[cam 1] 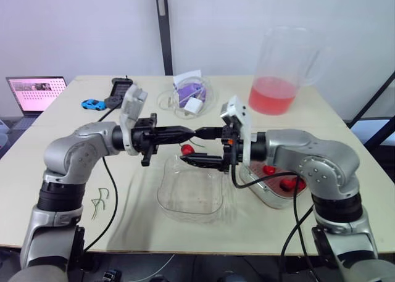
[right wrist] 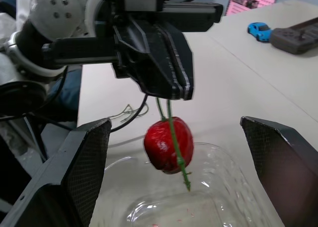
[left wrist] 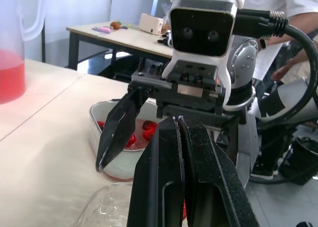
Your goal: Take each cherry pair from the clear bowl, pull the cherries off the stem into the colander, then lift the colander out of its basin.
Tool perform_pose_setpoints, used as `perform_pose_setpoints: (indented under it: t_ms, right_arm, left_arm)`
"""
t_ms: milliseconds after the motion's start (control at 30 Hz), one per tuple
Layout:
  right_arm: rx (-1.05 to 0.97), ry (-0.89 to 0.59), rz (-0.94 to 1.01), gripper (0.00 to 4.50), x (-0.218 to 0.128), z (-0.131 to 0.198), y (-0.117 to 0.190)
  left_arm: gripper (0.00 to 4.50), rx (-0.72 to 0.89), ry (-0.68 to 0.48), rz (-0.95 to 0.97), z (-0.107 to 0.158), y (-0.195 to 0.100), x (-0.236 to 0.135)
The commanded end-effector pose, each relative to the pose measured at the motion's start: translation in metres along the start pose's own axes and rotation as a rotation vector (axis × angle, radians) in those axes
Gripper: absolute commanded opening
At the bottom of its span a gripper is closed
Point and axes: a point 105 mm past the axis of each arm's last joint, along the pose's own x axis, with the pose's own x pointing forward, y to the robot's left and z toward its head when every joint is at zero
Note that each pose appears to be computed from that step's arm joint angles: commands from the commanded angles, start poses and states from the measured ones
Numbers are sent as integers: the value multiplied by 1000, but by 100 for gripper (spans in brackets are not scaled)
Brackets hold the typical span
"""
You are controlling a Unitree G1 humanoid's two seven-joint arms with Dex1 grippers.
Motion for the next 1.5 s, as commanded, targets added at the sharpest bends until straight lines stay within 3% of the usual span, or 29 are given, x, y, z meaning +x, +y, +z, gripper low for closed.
perform_pose_setpoints:
  t_ms: [33,100,467,567,600,867,1000,1200,1400,1500]
  right_arm:
    - [-1,-11,23,313,3,2,6]
    - [1,-7,23,220,5,1,6]
    - [9,-5,22,220,7,-1,5]
    - [12,-12,24,153,8,0,5]
    - [9,-11,24,104,8,1,5]
    - [12,9,24,104,6,-3,5]
    - [31,96,-4,104,0,-23,-1]
    - [84,115,-58,104,-15,-38,-10]
    - [75,81,-69,104,-31,-21,-10]
    - [25,122,-156,104,-63,-10,-26]
  left_arm:
    - [0,57,-15,-29,15,-7,2]
    - [0,57,-15,-34,15,-8,3]
    - [0,63,-12,-37,16,-8,4]
    - [0,63,-12,-37,16,-8,4]
    - [0,63,-12,-38,17,-8,4]
    - [0,66,-12,-33,17,-6,3]
    - [0,72,-14,-29,19,-6,3]
    - [0,80,-19,-19,20,-5,1]
    - [0,82,-21,-7,20,-4,0]
    - [0,82,-21,1,19,-3,-2]
